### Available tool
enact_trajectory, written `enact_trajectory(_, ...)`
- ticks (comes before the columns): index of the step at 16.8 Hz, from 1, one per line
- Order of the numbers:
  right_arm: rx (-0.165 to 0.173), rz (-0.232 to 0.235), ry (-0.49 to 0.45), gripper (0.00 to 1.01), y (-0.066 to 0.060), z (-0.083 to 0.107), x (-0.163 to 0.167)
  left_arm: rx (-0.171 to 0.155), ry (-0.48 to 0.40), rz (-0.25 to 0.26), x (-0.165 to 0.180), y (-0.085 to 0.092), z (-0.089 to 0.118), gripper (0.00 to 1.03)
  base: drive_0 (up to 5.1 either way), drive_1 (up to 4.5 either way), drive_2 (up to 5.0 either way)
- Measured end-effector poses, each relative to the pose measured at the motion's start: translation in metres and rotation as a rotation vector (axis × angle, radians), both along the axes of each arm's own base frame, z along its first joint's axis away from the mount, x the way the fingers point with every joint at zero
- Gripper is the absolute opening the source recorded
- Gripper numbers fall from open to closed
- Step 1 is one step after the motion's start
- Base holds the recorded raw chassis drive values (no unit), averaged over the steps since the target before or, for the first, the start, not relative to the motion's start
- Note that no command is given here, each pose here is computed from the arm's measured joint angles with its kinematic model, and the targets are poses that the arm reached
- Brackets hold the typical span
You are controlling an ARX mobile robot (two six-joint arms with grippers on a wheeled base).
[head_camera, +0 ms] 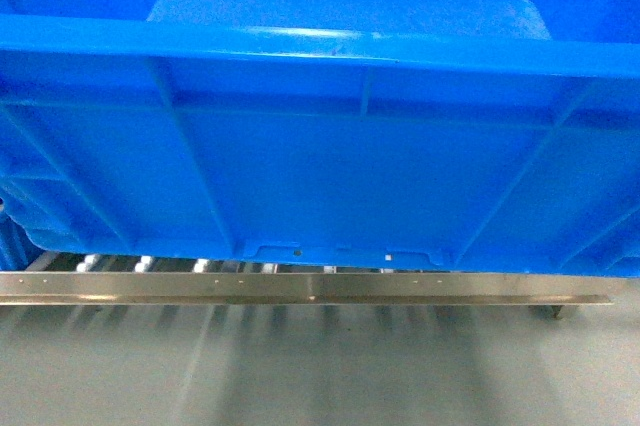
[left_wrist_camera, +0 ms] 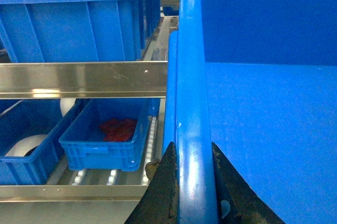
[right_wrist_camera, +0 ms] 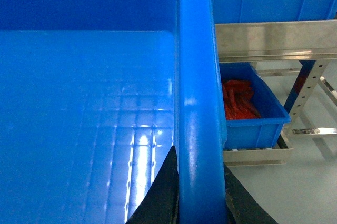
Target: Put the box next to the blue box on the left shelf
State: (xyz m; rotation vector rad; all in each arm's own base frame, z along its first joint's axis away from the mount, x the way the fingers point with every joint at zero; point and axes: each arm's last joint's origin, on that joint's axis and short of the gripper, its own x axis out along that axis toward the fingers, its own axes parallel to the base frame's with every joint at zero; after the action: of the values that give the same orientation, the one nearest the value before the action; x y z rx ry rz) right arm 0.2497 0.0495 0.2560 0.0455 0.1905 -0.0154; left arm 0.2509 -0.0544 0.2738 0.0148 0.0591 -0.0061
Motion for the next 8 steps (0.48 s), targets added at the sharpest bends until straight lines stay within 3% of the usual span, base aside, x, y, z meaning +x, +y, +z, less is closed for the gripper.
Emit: enact_trajectory(8,-0.001,-0.004,-0.001,0.08,-0.0004,0.0001,0.0,-0.001,0.0,-0.003,0.0,-0.0002,0.0,0.09,-5.1,2.33,2.3)
